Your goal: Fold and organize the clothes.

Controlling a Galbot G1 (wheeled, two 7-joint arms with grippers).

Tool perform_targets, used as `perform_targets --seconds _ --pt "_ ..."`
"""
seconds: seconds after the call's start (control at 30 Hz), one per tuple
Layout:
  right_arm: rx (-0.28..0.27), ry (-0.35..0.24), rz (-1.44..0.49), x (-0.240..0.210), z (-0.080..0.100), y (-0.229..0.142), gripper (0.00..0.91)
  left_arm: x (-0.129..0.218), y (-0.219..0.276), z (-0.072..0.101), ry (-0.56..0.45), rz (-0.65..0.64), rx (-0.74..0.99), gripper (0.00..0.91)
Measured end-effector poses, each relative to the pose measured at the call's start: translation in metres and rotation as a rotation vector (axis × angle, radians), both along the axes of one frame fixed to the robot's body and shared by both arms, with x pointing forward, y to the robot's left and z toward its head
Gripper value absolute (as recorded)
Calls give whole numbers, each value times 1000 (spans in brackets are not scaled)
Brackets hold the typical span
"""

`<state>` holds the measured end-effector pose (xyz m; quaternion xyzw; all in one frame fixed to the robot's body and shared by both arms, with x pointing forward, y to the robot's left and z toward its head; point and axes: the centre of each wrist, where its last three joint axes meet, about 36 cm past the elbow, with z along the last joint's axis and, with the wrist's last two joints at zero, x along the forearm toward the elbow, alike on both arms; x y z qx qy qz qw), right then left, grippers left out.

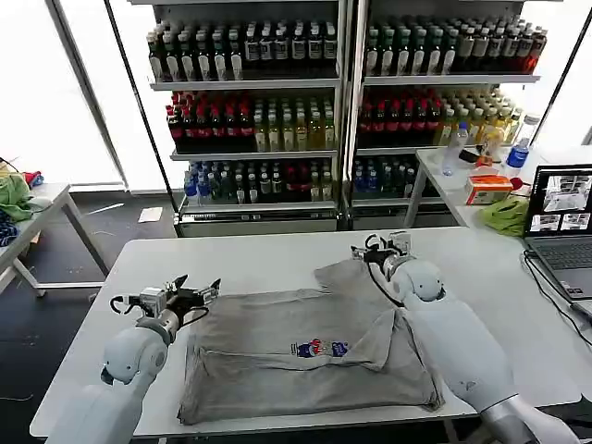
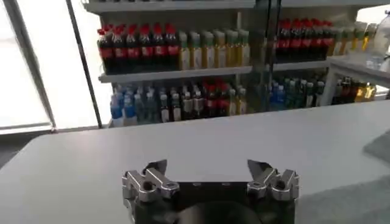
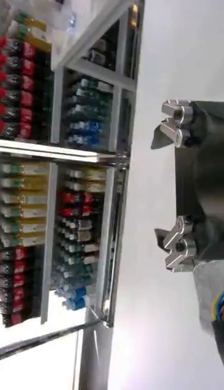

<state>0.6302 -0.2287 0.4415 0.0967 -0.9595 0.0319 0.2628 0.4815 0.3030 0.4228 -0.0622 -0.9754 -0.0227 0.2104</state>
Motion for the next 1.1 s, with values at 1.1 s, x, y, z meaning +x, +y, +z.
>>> perform_targets --seconds 1.1 --pt "-6 65 -29 -5 -31 6 907 -2 4 -29 103 32 6 776"
